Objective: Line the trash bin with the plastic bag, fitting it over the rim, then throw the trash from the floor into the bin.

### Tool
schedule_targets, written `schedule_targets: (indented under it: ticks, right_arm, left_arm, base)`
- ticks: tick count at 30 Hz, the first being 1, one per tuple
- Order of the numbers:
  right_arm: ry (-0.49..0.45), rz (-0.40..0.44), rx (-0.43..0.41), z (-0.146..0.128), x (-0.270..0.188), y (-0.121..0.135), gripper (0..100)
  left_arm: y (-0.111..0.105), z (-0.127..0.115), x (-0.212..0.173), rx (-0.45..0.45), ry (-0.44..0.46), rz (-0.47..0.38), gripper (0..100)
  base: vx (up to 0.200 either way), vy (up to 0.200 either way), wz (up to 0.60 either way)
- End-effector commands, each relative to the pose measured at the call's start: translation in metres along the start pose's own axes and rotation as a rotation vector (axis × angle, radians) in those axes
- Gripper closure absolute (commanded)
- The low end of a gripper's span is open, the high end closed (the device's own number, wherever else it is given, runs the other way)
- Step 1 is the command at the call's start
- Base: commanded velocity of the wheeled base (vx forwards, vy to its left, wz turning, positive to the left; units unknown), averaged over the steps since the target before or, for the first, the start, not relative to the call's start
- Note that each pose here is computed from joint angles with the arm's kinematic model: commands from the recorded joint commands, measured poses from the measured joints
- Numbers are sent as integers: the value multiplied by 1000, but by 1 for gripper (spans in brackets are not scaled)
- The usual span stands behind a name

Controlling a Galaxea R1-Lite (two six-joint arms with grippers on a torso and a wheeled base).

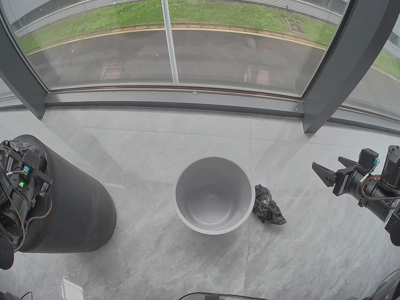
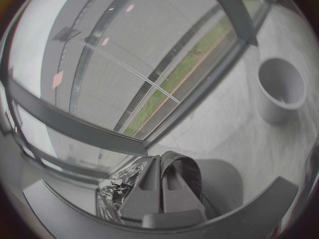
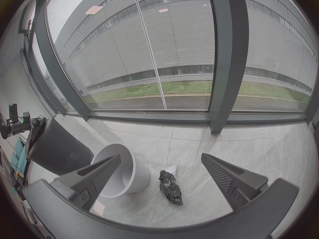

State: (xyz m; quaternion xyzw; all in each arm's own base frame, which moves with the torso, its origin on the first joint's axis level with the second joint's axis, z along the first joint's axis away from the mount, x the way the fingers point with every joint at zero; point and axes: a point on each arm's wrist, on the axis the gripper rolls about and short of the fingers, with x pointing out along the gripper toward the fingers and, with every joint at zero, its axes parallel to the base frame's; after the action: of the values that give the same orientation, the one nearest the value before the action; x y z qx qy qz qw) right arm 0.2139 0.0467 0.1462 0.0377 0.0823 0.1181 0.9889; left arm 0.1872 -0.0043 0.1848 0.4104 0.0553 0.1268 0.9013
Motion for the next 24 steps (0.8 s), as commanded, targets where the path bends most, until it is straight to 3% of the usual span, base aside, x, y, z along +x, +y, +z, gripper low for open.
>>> schedule_targets:
  ticks: [1,3,4,5,6,7,8,9,11,12,13,15,16,17,18,20,24]
  right_arm:
    - [-19,6,-4,4,-4,1,0]
    - [-27,6,-3,5,-5,1,0]
    - [-27,8,-4,5,-5,2,0]
    - [-30,8,-4,6,-6,2,0]
    - [-33,8,-3,6,-6,2,0]
    - [-33,8,-3,6,-6,2,0]
    - [-35,19,-5,6,-7,4,0]
    - [-40,27,-4,7,-8,6,0]
    - [-40,29,-4,7,-8,6,0]
    - [-39,41,-6,7,-10,9,0]
    - [-37,48,-9,6,-11,11,0]
    - [-33,74,-12,5,-12,16,0]
    - [-31,87,-16,4,-13,19,0]
    - [-32,95,-17,4,-13,21,0]
    - [-29,112,-20,3,-15,26,0]
    - [-27,99,-24,1,-19,29,0]
    - [-32,84,-28,1,-20,30,0]
  left_arm:
    - [32,29,4,-414,-125,98,100]
    - [47,43,12,-717,-180,117,100]
    - [51,46,14,-810,-194,122,100]
    - [62,49,21,-1006,-208,139,100]
    - [69,49,24,-1133,-209,151,100]
    - [69,49,24,-1133,-209,151,100]
    - [75,45,34,-1355,-143,150,100]
    - [72,44,37,-1450,-70,130,100]
    - [71,43,37,-1482,-38,120,100]
    - [57,47,37,-1667,140,-33,100]
    - [53,53,36,-1751,207,-153,100]
    - [50,62,33,-1945,393,-496,100]
    - [53,65,33,-2014,473,-651,100]
    - [55,66,33,-2038,501,-728,100]
    - [64,67,37,-2083,560,-962,100]
    - [68,70,38,-2042,534,-1131,100]
    - [67,91,34,-1973,395,-1276,100]
  base:
    - [0,0,0]
    - [0,0,0]
    - [0,0,0]
    - [0,0,0]
    - [0,0,0]
    - [0,0,0]
    - [0,0,0]
    - [0,0,0]
    - [0,0,0]
    - [0,0,0]
    - [0,0,0]
    - [0,0,0]
    - [0,0,0]
    - [0,0,0]
    - [0,0,0]
    - [0,0,0]
    - [0,0,0]
